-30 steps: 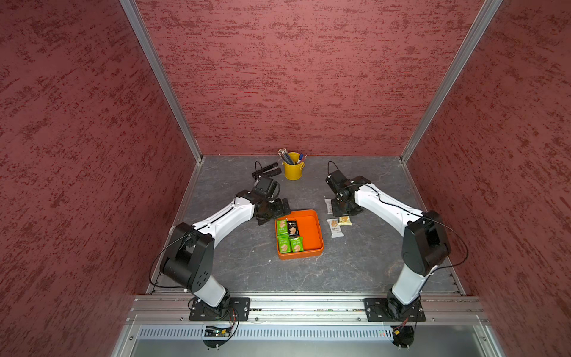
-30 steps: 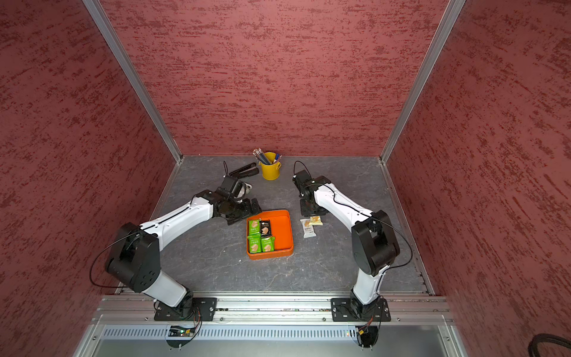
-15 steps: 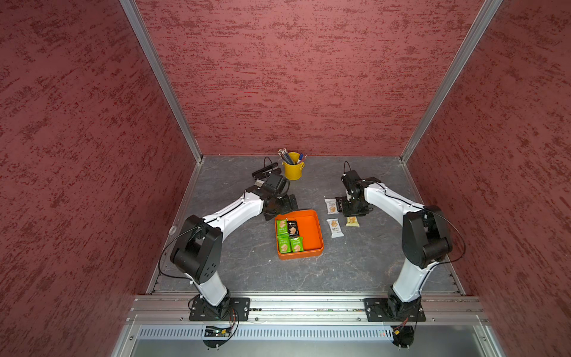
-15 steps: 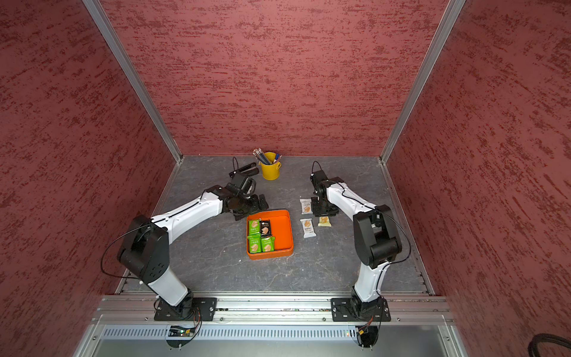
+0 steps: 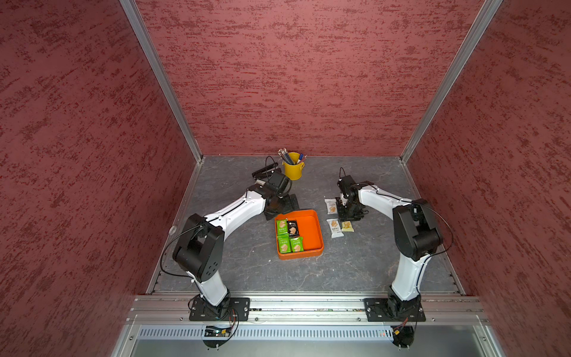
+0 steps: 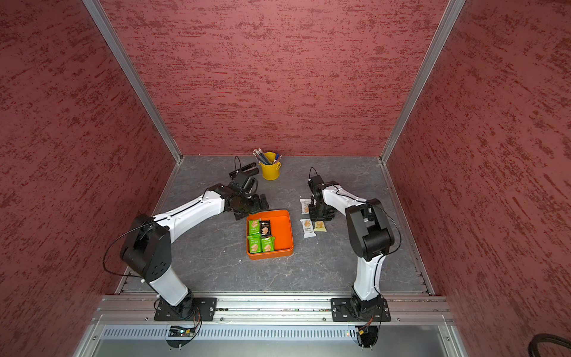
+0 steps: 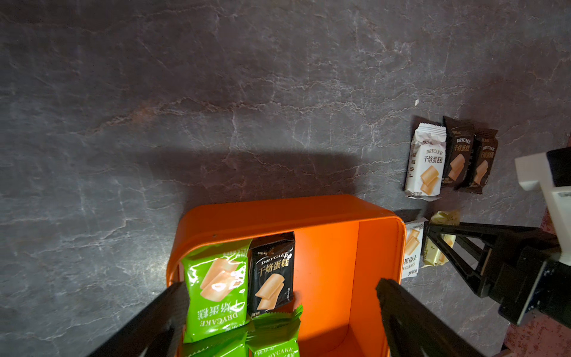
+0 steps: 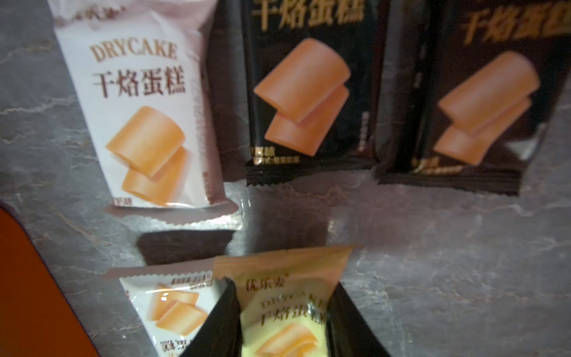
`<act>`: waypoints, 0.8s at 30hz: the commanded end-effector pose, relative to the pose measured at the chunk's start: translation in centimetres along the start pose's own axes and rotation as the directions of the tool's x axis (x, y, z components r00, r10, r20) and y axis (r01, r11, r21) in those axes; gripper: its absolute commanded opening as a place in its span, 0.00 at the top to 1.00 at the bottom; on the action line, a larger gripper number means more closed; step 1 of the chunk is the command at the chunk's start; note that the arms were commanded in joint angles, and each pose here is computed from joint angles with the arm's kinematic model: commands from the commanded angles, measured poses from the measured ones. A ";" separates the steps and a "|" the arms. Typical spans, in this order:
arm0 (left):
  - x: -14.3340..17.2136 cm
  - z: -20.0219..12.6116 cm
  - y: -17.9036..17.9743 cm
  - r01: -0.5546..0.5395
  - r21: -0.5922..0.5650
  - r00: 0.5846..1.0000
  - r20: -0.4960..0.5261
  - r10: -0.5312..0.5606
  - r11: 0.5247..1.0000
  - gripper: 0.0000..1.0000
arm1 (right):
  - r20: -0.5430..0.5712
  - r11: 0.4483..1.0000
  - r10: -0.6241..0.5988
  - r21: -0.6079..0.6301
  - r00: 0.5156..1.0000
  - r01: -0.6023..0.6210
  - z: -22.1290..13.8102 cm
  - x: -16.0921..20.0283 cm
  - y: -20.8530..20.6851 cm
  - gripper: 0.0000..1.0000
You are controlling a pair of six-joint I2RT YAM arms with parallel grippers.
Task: Take the cookies out of the storage box
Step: Place the cookie at the center of the board.
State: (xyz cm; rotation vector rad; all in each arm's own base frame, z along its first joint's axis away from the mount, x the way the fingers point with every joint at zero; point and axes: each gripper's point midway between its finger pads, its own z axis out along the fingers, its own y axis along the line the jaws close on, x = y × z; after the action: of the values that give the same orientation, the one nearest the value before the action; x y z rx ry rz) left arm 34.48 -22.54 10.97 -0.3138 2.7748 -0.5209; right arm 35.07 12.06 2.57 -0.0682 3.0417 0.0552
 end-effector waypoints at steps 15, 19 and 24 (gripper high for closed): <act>-0.3 -0.1 0.0 -0.013 0.001 1.000 0.005 0.013 1.000 0.00 | 0.035 0.999 0.039 -0.019 0.999 -0.038 -1.9 -0.4 0.1 0.41; -0.2 -0.4 0.7 0.006 0.020 1.000 -0.004 -0.006 1.000 0.00 | 0.071 0.993 0.085 -0.092 0.994 -0.079 -4.1 -0.7 1.2 0.40; -0.1 -1.2 2.2 0.039 0.044 0.999 -0.003 -0.039 0.998 0.00 | 0.113 0.955 0.160 -0.269 0.981 -0.124 -6.6 -1.0 4.3 0.41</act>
State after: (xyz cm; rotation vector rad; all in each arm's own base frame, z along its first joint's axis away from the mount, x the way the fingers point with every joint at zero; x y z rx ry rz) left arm 33.79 -20.62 9.99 -0.3742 2.7992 -0.5366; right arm 35.33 14.08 7.53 0.0630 2.9337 0.2699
